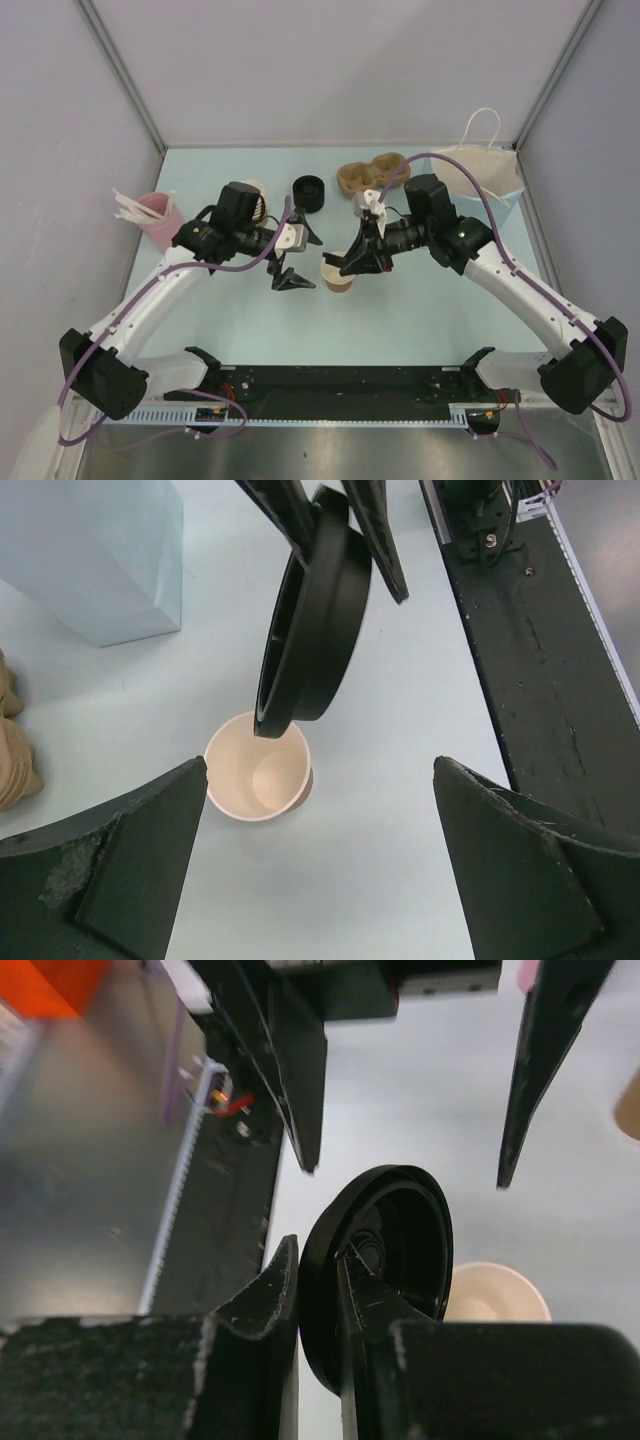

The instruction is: Pack the takeout coffee

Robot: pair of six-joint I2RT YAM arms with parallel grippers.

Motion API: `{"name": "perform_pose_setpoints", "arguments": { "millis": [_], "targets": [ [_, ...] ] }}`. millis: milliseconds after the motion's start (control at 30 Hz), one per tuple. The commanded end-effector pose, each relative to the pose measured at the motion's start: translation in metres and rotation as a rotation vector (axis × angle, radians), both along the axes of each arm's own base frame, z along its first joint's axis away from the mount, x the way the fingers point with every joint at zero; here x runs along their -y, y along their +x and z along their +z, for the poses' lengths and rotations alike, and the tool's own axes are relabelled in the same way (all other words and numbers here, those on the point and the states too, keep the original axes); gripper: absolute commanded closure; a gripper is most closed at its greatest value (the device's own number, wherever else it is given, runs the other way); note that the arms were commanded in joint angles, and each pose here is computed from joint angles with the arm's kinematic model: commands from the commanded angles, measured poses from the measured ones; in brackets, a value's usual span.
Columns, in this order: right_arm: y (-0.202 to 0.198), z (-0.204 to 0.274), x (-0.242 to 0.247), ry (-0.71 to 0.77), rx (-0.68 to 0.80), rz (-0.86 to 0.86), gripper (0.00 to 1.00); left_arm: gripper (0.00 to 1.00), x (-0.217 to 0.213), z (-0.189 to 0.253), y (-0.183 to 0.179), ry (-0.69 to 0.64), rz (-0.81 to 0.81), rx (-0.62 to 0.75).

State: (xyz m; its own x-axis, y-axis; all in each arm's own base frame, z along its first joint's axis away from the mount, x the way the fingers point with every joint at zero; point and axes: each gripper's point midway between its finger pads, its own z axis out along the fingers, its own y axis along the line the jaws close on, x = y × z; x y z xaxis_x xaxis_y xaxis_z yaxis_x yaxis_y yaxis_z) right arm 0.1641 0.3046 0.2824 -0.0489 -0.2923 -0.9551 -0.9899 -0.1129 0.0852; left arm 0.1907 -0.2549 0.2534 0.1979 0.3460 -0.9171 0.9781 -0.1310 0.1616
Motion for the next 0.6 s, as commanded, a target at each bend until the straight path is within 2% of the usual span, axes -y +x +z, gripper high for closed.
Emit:
{"name": "perform_pose_setpoints", "arguments": {
  "millis": [0, 233, 367, 567],
  "targets": [
    [-0.017, 0.047, 0.002, 0.154, -0.212, 0.179, 0.97, 0.00, 0.016, 0.011, 0.008, -0.073, -0.032, 0.054],
    [-0.013, 0.049, 0.006, 0.160, -0.330, 0.235, 0.97, 0.00, 0.030, 0.027, 0.001, -0.214, -0.052, -0.046],
    [-0.008, 0.055, 0.008, 0.173, -0.332, 0.234, 0.96, 0.00, 0.032, 0.026, -0.007, -0.252, -0.057, -0.141],
    [-0.001, 0.053, 0.008, 0.173, -0.335, 0.215, 0.95, 0.01, 0.033, 0.036, -0.020, -0.292, -0.116, -0.195]
  ]
}}
